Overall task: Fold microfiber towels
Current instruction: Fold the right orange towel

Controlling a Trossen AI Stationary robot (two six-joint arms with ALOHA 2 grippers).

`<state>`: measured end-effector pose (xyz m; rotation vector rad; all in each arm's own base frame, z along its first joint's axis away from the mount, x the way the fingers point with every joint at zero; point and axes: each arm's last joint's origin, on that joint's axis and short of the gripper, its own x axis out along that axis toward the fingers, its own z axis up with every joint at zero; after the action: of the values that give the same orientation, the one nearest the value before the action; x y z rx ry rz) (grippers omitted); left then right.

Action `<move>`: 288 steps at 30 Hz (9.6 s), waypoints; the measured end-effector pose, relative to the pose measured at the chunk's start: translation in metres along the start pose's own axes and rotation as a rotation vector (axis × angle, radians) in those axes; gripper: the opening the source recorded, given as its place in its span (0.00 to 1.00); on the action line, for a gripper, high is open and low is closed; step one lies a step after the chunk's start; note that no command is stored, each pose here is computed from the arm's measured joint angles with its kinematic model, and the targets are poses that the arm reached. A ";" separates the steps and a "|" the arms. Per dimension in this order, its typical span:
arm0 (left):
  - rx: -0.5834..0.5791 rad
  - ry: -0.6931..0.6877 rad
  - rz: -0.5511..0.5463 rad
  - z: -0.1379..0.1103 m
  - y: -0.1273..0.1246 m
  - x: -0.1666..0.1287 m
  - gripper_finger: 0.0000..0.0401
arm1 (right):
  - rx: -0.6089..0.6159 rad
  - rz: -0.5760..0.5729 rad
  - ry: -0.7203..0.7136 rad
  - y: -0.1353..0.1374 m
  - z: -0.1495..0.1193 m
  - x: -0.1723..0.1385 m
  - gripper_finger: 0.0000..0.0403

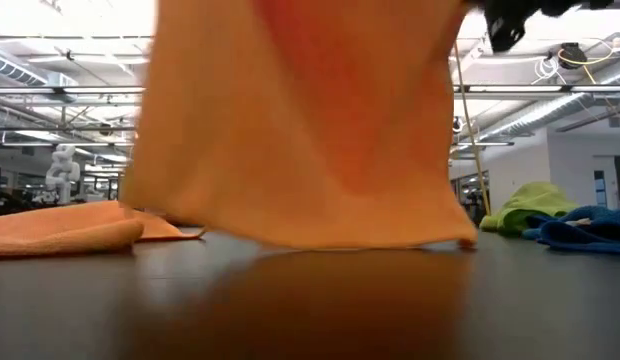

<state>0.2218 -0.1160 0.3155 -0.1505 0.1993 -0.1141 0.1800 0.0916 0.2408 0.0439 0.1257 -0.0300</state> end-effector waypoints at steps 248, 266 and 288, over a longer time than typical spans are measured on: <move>-0.180 0.504 0.487 -0.172 -0.014 0.063 0.31 | 0.368 0.000 0.667 -0.020 -0.142 0.085 0.13; -0.223 0.504 0.513 -0.197 -0.010 0.081 0.31 | 0.370 0.007 0.651 -0.020 -0.141 0.086 0.13; -0.211 0.512 0.565 -0.191 0.017 0.093 0.31 | 0.362 0.010 0.650 -0.020 -0.141 0.086 0.13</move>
<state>0.2746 -0.1371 0.1105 -0.2680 0.7560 0.4387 0.2473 0.0760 0.0891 0.4172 0.7696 -0.0274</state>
